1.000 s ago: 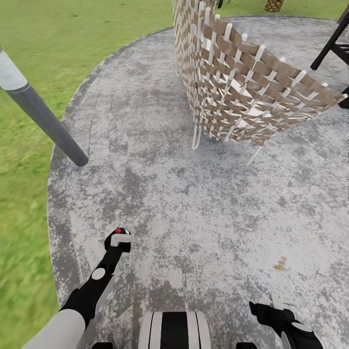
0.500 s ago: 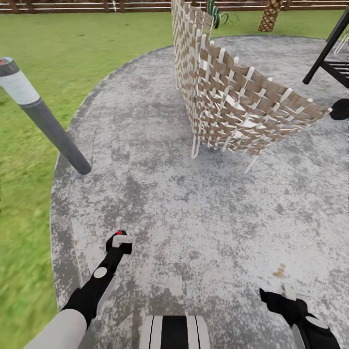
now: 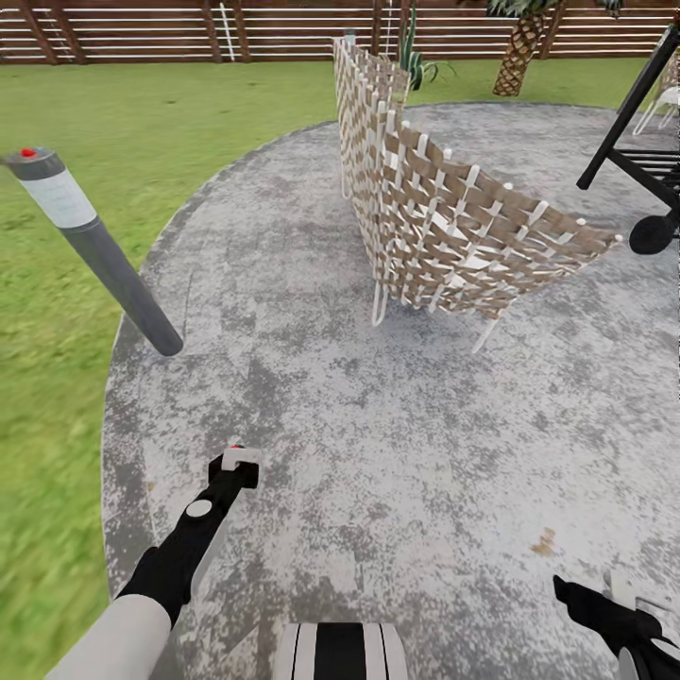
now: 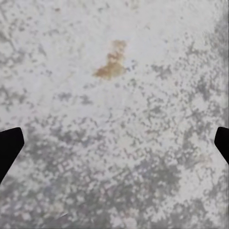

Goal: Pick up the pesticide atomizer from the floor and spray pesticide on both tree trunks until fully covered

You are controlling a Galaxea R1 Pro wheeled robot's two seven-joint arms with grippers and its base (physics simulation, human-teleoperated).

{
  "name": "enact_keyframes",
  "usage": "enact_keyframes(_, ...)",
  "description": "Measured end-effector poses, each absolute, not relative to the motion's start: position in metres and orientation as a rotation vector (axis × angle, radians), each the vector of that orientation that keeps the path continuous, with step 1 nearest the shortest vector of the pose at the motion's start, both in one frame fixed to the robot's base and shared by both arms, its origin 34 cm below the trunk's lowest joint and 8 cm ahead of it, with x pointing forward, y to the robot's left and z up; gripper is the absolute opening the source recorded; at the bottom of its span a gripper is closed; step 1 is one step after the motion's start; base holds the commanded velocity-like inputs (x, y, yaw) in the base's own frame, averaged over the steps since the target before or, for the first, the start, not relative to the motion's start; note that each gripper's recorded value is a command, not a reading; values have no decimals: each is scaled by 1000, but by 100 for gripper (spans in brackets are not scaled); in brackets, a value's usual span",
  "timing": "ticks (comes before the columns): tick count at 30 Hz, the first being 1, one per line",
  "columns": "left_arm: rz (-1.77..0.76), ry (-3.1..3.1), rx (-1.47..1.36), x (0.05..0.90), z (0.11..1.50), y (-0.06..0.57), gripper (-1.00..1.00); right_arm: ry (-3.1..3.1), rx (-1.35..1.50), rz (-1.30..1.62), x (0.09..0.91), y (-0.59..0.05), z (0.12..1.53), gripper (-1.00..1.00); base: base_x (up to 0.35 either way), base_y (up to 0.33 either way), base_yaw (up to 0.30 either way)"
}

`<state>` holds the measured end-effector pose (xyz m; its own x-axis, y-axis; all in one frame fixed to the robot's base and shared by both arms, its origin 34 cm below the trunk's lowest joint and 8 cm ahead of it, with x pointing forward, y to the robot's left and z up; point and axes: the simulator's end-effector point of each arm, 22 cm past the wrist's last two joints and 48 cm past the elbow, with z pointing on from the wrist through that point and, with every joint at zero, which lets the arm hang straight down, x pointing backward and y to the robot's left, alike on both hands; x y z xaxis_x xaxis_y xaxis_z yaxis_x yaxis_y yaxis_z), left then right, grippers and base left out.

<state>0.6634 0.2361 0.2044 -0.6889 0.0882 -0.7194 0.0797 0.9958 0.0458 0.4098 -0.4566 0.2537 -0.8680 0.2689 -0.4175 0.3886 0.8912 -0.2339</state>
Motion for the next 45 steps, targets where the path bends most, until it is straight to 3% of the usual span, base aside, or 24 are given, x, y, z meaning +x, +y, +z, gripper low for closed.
enact_keyframes(45,38,2171,108,709,346,242,-100,2445,507,-360,458,-458,345,100,0,0,0)
